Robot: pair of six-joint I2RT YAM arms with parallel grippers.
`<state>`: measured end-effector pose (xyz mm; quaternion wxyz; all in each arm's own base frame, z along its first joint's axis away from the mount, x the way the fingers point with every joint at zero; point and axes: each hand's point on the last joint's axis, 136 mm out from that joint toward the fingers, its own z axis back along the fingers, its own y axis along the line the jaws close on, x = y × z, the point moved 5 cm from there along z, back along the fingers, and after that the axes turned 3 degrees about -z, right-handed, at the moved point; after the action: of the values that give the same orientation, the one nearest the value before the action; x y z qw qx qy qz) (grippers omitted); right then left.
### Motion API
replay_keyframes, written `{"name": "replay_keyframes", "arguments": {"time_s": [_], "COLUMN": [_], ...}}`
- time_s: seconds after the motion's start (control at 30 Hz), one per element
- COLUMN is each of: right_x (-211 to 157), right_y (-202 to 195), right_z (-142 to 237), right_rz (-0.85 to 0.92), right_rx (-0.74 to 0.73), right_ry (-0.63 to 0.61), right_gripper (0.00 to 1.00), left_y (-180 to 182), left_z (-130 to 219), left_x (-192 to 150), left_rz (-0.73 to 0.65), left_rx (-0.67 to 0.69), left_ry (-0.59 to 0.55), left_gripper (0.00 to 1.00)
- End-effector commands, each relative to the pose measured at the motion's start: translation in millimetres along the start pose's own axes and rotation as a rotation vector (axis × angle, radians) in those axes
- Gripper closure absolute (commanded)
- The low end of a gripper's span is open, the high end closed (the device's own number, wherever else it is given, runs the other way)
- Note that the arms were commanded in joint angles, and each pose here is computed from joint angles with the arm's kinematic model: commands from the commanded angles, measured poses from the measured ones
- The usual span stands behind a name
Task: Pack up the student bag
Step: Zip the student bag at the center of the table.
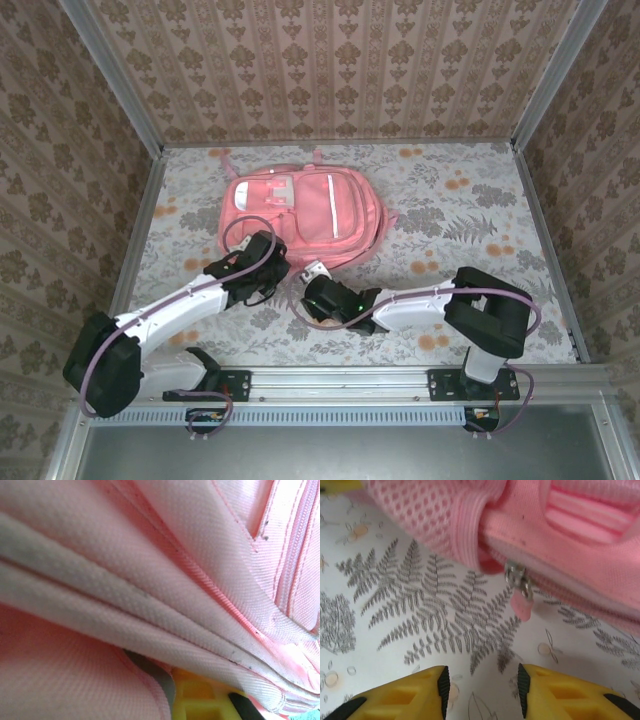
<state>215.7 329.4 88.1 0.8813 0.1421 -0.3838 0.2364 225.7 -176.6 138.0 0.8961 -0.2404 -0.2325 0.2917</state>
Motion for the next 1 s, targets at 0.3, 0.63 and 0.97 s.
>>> {"name": "replay_keyframes", "arguments": {"time_s": [0.3,0.63,0.97], "right_x": [-5,-1,15], "right_y": [-4,-8,-9], "right_z": [-10,-12,-21], "right_rz": [-0.033,-0.012,-0.026], "right_rx": [0.061,0.071,0.106], "right_ry": [-0.123,-0.165,-0.186], "right_gripper": [0.50,0.48,0.54], "left_y": [-12,-10,-13], "left_z": [27,29,24], "left_x": [8,4,2], "left_rz": [0.030,0.026,0.024], "left_rx": [-0.079,-0.068,-0.066], "left_ry": [-0.045,-0.037,-0.026], "left_gripper": [1.00,1.00,1.00]}}
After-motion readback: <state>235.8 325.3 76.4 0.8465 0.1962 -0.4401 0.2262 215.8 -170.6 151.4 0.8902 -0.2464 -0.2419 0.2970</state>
